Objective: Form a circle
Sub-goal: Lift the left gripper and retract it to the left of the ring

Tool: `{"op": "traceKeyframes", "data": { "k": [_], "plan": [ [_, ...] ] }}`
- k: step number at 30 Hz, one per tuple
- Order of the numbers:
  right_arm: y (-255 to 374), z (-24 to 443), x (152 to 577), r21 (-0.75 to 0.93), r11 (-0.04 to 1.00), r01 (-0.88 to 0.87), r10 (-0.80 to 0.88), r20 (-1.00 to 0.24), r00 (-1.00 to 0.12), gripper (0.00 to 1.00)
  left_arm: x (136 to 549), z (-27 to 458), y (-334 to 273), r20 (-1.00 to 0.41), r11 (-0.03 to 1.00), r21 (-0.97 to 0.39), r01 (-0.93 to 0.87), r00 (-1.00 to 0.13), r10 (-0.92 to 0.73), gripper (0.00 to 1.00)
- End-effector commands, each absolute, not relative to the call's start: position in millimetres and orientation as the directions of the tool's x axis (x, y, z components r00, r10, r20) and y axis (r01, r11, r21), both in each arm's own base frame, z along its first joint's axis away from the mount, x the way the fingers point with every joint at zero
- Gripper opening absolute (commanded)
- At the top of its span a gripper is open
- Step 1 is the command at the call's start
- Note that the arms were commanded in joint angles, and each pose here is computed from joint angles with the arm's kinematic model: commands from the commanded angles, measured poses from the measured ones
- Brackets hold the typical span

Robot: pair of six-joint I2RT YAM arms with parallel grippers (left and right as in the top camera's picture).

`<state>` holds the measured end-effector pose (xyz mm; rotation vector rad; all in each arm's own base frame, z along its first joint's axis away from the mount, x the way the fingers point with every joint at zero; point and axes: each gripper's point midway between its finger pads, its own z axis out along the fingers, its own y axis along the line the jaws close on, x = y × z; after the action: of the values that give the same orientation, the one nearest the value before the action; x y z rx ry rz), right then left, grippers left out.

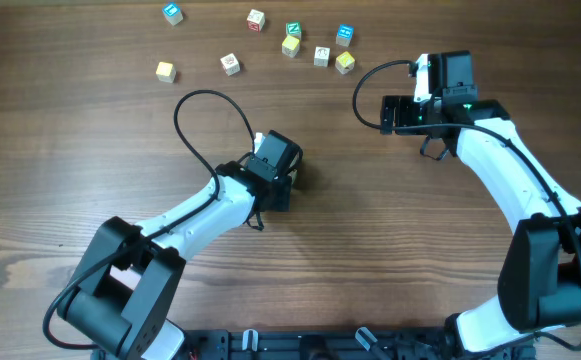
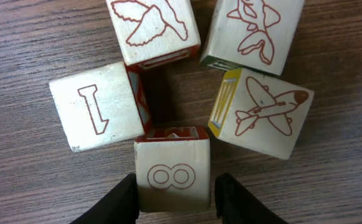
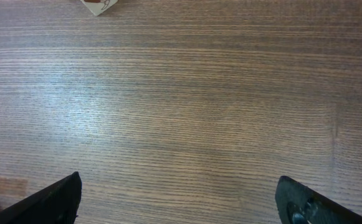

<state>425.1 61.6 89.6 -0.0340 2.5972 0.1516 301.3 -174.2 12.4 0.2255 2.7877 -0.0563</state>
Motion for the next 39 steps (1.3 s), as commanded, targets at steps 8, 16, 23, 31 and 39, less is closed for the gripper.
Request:
{"op": "traceKeyframes", "data": {
  "k": [8, 16, 23, 31, 39],
  "plan": [
    [63, 93, 426, 0.105, 0.993, -0.055, 0.008, -0.523, -0.852, 1.0, 301, 17, -176, -0.355, 0.967, 0.01, 0.255, -0.903, 0.242, 0.35],
    [63, 93, 426, 0.105, 0.993, -0.055, 0.008, -0.525, -0.851, 1.0, 301, 17, -176, -0.355, 0.966, 0.012, 0.257, -0.902, 0.245, 0.42],
    [63, 93, 426, 0.105, 0.993, -0.055, 0.008, -0.525, -0.851, 1.0, 301, 18, -177, -0.356, 0.967, 0.009, 0.254, -0.903, 0.24, 0.58],
    [63, 93, 426, 0.105, 0.993, -0.055, 0.008, -0.525, -0.851, 1.0, 326, 106, -183, -0.548, 0.979, -0.118, 0.166, -0.833, 0.076, 0.69],
    [63, 93, 426, 0.105, 0.993, -0.055, 0.008, -0.525, -0.851, 1.0, 352, 136, -101, -0.555, 0.94, -0.263, -0.216, -0.763, -0.33, 0.22]
  ]
}}
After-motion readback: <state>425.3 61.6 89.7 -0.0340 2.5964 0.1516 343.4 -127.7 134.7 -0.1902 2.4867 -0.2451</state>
